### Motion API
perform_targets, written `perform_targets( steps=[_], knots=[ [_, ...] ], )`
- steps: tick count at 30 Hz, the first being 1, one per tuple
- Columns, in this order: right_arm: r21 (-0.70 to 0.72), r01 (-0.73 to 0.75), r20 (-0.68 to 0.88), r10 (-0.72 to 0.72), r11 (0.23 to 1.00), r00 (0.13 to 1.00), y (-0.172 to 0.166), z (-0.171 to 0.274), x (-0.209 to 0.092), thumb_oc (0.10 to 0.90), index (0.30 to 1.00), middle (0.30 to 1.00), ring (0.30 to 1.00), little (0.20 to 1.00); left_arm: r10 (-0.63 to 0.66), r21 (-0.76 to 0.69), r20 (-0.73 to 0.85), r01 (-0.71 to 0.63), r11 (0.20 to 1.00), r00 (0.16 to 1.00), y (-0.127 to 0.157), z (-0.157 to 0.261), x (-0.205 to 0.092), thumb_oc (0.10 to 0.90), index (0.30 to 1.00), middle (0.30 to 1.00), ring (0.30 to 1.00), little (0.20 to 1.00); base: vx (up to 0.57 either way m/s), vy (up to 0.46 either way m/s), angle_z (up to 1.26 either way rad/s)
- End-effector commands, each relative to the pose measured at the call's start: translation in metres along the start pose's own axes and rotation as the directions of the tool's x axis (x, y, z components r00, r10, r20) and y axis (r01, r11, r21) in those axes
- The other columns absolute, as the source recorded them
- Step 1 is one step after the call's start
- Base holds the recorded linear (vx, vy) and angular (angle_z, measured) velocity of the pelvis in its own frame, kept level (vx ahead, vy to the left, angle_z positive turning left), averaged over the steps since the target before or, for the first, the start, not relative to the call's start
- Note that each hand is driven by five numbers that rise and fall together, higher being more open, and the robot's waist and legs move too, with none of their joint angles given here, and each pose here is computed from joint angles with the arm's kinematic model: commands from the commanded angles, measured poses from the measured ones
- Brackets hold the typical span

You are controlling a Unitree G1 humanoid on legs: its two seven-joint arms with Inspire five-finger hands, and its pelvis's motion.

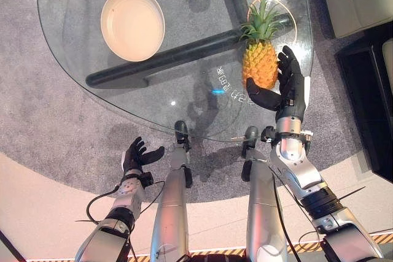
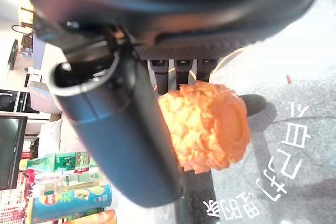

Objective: Pick up the fruit to the plate

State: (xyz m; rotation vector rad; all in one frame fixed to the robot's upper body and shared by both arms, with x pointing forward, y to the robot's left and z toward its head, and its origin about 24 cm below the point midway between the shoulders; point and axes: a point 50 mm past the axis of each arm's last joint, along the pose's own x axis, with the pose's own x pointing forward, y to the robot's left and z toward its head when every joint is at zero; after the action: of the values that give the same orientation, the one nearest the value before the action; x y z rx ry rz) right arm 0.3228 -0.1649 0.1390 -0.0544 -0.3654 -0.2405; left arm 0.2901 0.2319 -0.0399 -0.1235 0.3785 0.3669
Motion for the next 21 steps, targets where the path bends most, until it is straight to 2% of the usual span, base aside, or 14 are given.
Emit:
perform_targets(
  steps=[1, 21],
  knots=[
    [0.032, -0.033, 0.17, 0.027, 0.999, 0.985, 0.003, 0.037, 0.005, 0.8, 0.9, 0.9, 0.9, 0.9, 0.059, 0.024, -0.034, -0.059, 0.998, 0.998, 0.02, -0.019, -0.008, 0.8, 0.9, 0.9, 0.9, 0.9, 0.0, 0.0, 0.0],
    [-0.18, 0.044, 0.04, -0.038, 0.983, 0.998, 0.004, 0.023, 0.031, 0.8, 0.9, 0.9, 0.9, 0.9, 0.027, 0.056, -0.039, -0.024, 0.998, 0.999, 0.016, -0.016, -0.006, 0.8, 0.9, 0.9, 0.9, 0.9, 0.0, 0.0, 0.01]
  ],
)
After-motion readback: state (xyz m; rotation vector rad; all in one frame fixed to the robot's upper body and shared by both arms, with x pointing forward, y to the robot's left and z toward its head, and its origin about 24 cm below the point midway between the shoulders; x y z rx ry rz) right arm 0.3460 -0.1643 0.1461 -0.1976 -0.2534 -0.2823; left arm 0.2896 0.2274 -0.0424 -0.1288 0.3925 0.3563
